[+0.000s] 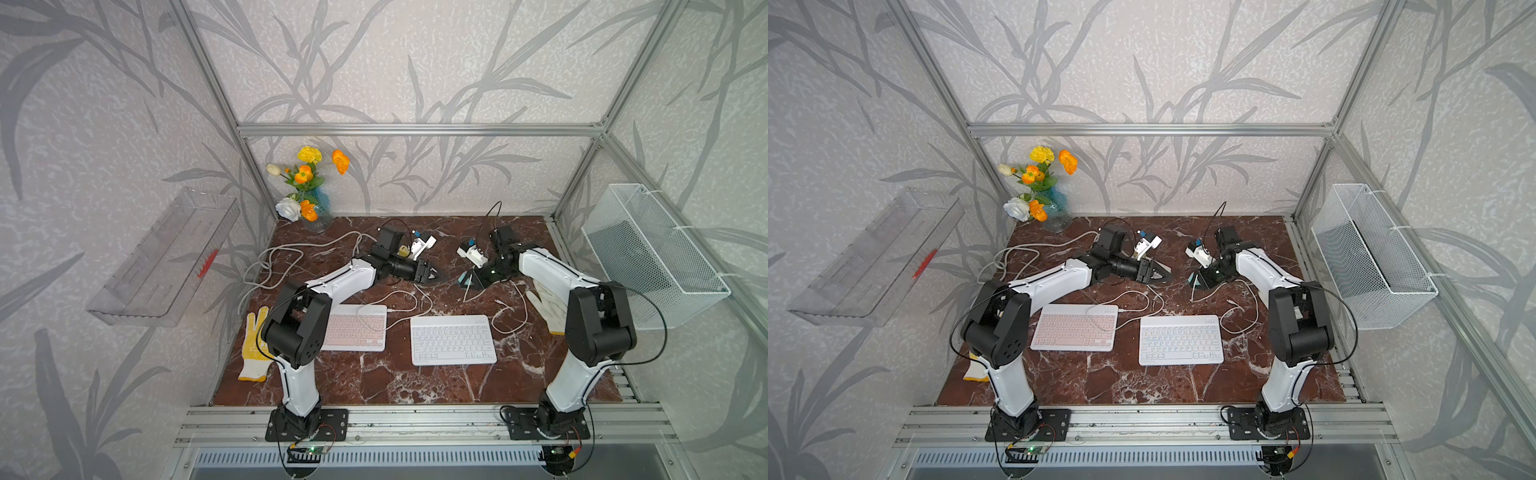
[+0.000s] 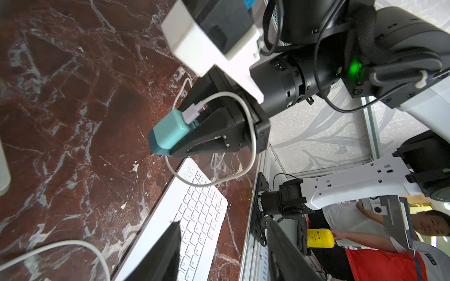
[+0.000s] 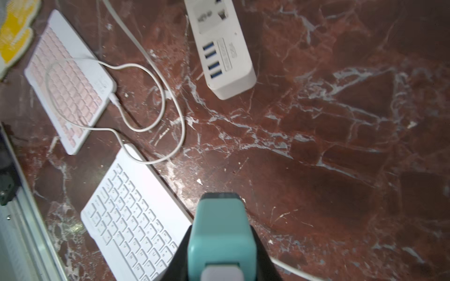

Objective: Unplug the wireless keyboard
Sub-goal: Place the plug at the center of the board.

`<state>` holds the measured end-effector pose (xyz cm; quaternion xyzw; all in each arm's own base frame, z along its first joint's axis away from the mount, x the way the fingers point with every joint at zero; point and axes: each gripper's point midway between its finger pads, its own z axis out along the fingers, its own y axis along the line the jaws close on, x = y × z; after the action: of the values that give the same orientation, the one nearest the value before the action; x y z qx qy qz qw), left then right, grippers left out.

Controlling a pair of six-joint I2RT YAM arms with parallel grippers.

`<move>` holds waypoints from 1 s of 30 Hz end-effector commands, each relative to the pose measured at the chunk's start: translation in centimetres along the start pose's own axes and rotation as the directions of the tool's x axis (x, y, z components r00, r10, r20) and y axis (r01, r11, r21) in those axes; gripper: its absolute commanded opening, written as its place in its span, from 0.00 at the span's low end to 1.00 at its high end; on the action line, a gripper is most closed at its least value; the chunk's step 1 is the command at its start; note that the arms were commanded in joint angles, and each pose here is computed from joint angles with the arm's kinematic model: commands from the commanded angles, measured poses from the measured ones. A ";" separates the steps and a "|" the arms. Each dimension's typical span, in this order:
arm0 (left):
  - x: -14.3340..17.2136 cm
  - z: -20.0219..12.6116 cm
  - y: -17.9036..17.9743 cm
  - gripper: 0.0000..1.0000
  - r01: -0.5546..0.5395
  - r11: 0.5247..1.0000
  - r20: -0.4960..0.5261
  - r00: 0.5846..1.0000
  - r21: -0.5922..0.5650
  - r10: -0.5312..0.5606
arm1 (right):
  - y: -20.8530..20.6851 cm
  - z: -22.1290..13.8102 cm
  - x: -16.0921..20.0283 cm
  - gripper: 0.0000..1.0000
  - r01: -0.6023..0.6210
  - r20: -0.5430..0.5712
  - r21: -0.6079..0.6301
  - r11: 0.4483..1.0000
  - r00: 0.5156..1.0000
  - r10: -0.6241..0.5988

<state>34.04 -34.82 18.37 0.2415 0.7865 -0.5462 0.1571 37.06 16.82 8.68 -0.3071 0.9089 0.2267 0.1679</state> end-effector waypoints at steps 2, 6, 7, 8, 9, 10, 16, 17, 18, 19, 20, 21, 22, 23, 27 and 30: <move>-0.5 -0.4 1.6 0.56 0.031 0.994 0.021 0.999 -0.104 -0.029 | -2.4 1.8 1.7 0.18 -0.007 -0.106 0.124 0.992 0.994 0.020; -0.5 -0.2 3.0 0.56 0.064 0.987 0.035 0.998 -0.150 -0.059 | -2.4 3.4 2.5 0.19 0.008 -0.139 0.131 0.991 0.990 0.010; -0.5 -0.1 3.2 0.56 0.071 0.986 0.034 0.997 -0.153 -0.067 | -2.3 3.6 2.6 0.20 0.006 -0.140 0.120 0.993 0.990 0.011; -0.5 0.0 3.3 0.56 0.075 0.985 0.031 0.997 -0.153 -0.071 | -2.2 3.9 2.7 0.22 -0.002 -0.142 0.108 0.994 0.990 0.017; -0.4 0.1 3.5 0.56 0.080 0.985 0.031 0.997 -0.156 -0.076 | -2.1 4.2 2.8 0.24 -0.007 -0.144 0.092 0.996 0.989 0.020; -0.4 0.1 3.6 0.56 0.084 0.984 0.031 0.996 -0.158 -0.080 | -2.0 4.4 2.9 0.25 -0.014 -0.145 0.079 0.997 0.989 0.026; 0.2 0.3 4.1 0.56 0.098 0.981 0.016 0.995 -0.165 -0.097 | -2.1 4.8 3.1 0.32 -0.077 -0.149 0.021 0.997 0.986 0.079; 0.2 0.3 4.1 0.56 0.099 0.981 0.016 0.995 -0.167 -0.098 | -1.9 4.8 3.0 0.33 -0.083 -0.146 0.005 0.997 0.986 0.082; 0.2 0.3 4.2 0.56 0.099 0.980 0.015 0.995 -0.170 -0.098 | -1.9 4.7 2.9 0.34 -0.089 -0.141 -0.001 0.996 0.986 0.088; 0.3 0.3 4.3 0.56 0.103 0.979 0.013 0.995 -0.176 -0.102 | -1.9 4.7 2.9 0.35 -0.094 -0.139 -0.008 0.996 0.986 0.092; 0.3 0.3 4.5 0.56 0.104 0.977 0.014 0.995 -0.184 -0.104 | -1.7 4.6 2.9 0.36 -0.101 -0.137 -0.023 0.995 0.986 0.097; 0.3 0.3 4.6 0.56 0.106 0.976 0.011 0.994 -0.191 -0.106 | -1.6 4.5 2.9 0.38 -0.110 -0.136 -0.032 0.993 0.985 0.105; 0.3 0.3 4.7 0.56 0.104 0.974 0.005 0.994 -0.201 -0.106 | -1.4 4.4 2.9 0.39 -0.116 -0.133 -0.044 0.992 0.985 0.109; 0.5 0.3 4.8 0.56 0.103 0.971 -0.004 0.994 -0.214 -0.106 | -1.3 4.4 2.9 0.41 -0.125 -0.129 -0.062 0.990 0.985 0.116; 0.7 0.3 4.8 0.56 0.092 0.970 -0.018 0.995 -0.227 -0.099 | -1.4 3.8 2.9 0.50 -0.167 -0.110 -0.091 0.982 0.981 0.157; 0.7 0.2 5.2 0.56 0.101 0.962 -0.022 0.994 -0.255 -0.110 | -1.8 3.0 2.5 0.54 -0.197 -0.080 -0.088 0.976 0.978 0.191</move>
<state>35.86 -33.47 13.93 0.1813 0.8566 -0.4626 0.1393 37.13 16.06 3.75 -0.2546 0.9278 0.2533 0.1008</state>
